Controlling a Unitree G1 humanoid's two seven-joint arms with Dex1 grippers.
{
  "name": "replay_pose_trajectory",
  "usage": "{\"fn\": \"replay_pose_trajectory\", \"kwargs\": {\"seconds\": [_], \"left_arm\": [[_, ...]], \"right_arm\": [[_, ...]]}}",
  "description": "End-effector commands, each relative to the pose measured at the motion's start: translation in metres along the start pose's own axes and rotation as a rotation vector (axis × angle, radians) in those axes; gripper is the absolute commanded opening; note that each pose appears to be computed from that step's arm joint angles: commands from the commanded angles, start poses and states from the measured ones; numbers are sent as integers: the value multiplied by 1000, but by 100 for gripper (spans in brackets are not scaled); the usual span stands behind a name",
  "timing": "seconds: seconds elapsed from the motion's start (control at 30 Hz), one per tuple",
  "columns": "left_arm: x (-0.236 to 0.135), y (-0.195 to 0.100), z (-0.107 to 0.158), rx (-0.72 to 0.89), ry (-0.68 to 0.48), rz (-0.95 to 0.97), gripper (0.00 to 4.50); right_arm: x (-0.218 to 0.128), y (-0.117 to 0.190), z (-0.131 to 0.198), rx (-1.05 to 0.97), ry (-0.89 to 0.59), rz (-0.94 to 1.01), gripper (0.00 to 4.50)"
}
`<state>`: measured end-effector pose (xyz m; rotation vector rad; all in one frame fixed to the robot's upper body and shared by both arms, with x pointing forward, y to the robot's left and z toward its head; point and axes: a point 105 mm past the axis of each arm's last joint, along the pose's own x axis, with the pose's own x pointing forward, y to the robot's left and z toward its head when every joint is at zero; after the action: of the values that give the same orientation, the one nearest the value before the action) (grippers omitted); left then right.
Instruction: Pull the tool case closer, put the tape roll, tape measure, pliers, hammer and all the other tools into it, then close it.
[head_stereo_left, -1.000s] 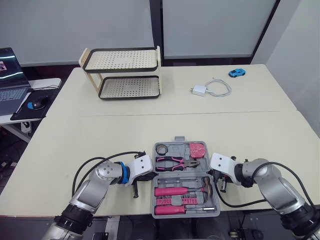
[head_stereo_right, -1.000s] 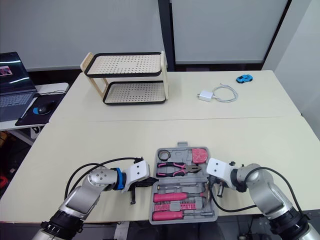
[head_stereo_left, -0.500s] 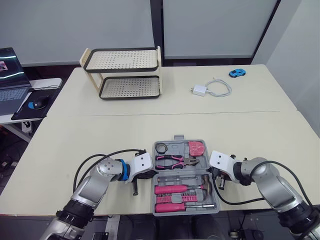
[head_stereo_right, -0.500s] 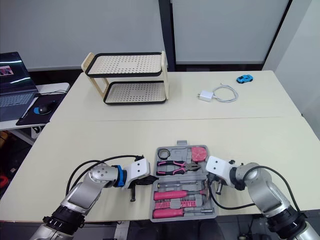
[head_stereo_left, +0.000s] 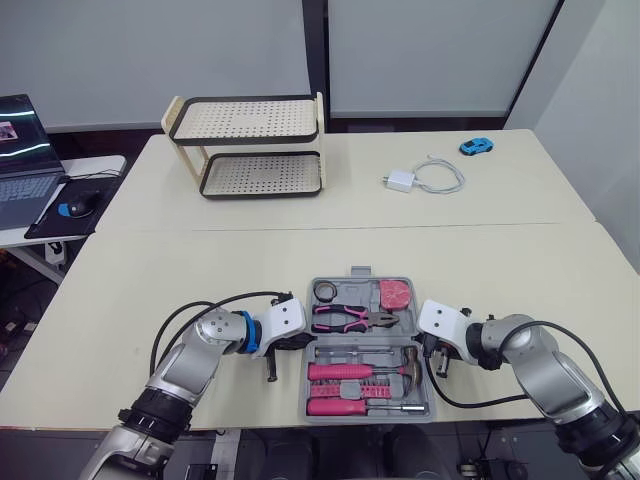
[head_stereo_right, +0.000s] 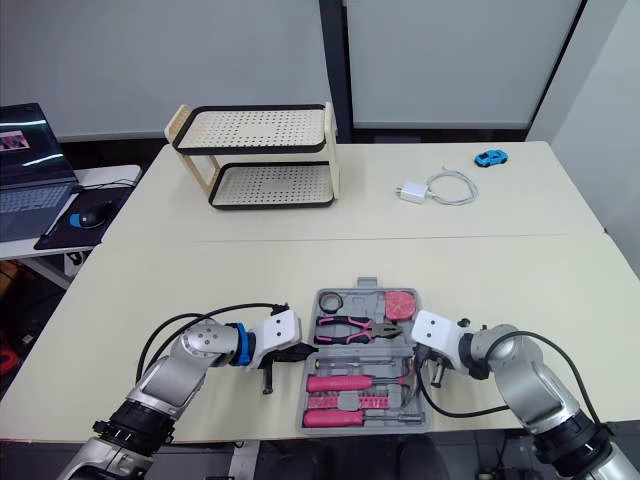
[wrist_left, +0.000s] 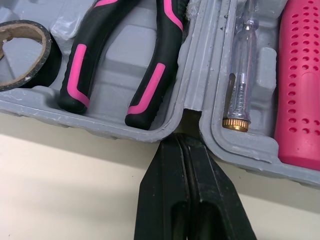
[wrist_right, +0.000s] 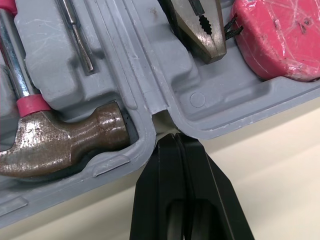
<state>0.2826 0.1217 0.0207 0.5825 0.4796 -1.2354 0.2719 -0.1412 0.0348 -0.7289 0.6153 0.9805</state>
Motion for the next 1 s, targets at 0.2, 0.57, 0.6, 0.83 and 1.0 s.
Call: {"fn": "replay_pose_trajectory", "kwargs": {"seconds": [0.2, 0.57, 0.6, 0.83, 1.0], "left_arm": [[12, -24, 7, -21, -33, -92, 2], [11, -20, 5, -23, -23, -76, 2], [10, -19, 4, -23, -20, -74, 2], [-7, -3, -12, -36, 21, 7, 2], [-28, 11, -29, -41, 60, 83, 2]], "right_arm": [[2, 6, 31, -93, -115, 32, 0], [2, 9, 29, -79, -108, 37, 0], [2, 9, 28, -78, -106, 37, 0], [-7, -3, 13, -78, -63, -3, 0], [-16, -15, 0, -52, -43, -36, 0]]}}
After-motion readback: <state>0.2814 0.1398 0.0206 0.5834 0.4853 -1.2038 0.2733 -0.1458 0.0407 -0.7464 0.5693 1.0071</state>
